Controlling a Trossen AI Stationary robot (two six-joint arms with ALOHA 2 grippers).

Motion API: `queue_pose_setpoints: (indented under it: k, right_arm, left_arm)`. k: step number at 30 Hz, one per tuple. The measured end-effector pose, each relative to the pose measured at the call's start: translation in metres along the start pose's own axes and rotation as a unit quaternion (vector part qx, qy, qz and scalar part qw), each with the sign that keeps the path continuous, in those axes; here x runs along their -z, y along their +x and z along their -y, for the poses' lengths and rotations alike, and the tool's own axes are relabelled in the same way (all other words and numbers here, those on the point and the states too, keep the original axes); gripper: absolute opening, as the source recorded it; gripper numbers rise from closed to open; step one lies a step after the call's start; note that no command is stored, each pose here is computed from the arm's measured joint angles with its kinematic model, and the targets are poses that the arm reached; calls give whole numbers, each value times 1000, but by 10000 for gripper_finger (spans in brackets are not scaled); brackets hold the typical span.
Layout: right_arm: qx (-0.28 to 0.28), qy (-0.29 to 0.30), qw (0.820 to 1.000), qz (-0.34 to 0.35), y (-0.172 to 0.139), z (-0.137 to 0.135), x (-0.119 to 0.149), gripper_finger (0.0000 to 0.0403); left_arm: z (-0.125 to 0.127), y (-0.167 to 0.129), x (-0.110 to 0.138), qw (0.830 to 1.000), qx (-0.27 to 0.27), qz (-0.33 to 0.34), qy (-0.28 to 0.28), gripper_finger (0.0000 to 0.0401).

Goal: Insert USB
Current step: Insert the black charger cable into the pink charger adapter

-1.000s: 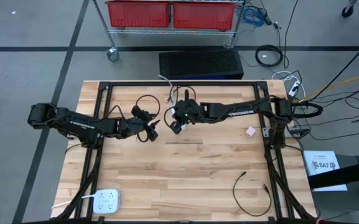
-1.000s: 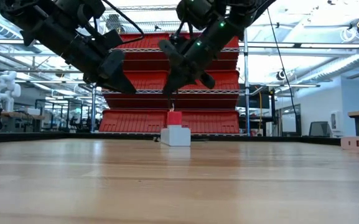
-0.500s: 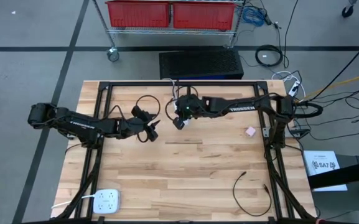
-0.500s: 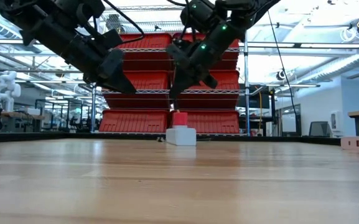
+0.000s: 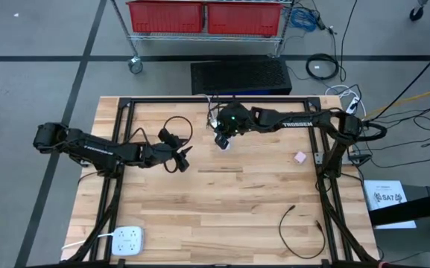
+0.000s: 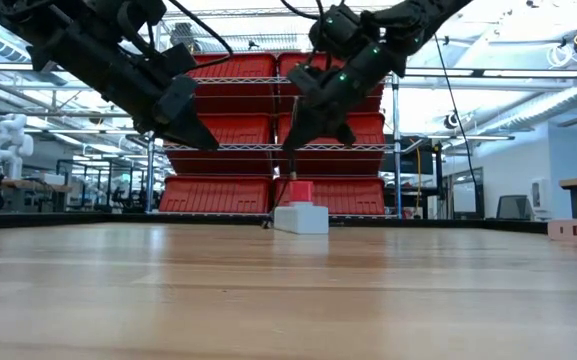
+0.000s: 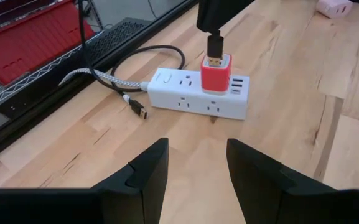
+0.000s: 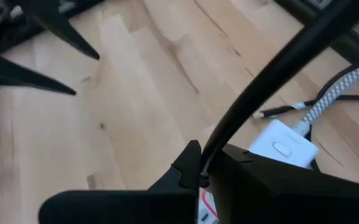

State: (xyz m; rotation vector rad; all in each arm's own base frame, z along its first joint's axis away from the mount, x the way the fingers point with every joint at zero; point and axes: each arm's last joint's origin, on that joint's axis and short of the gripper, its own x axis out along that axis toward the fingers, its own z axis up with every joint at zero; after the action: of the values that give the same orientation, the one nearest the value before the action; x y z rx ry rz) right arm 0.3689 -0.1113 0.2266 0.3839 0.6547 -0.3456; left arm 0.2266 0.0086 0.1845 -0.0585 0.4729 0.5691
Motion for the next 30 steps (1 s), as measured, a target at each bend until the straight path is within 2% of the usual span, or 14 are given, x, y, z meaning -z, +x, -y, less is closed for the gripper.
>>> queue_pose_setpoints:
  k: [6, 30]
  right_arm:
    - [46, 17, 999, 17, -4, -1, 10, 0]
    - [40, 11, 999, 23, -6, -4, 8, 0]
  left_arm:
    - [0, 0, 0, 1000, 0, 2, -1, 169]
    - [-1, 0, 0, 1000, -3, 2, -2, 169]
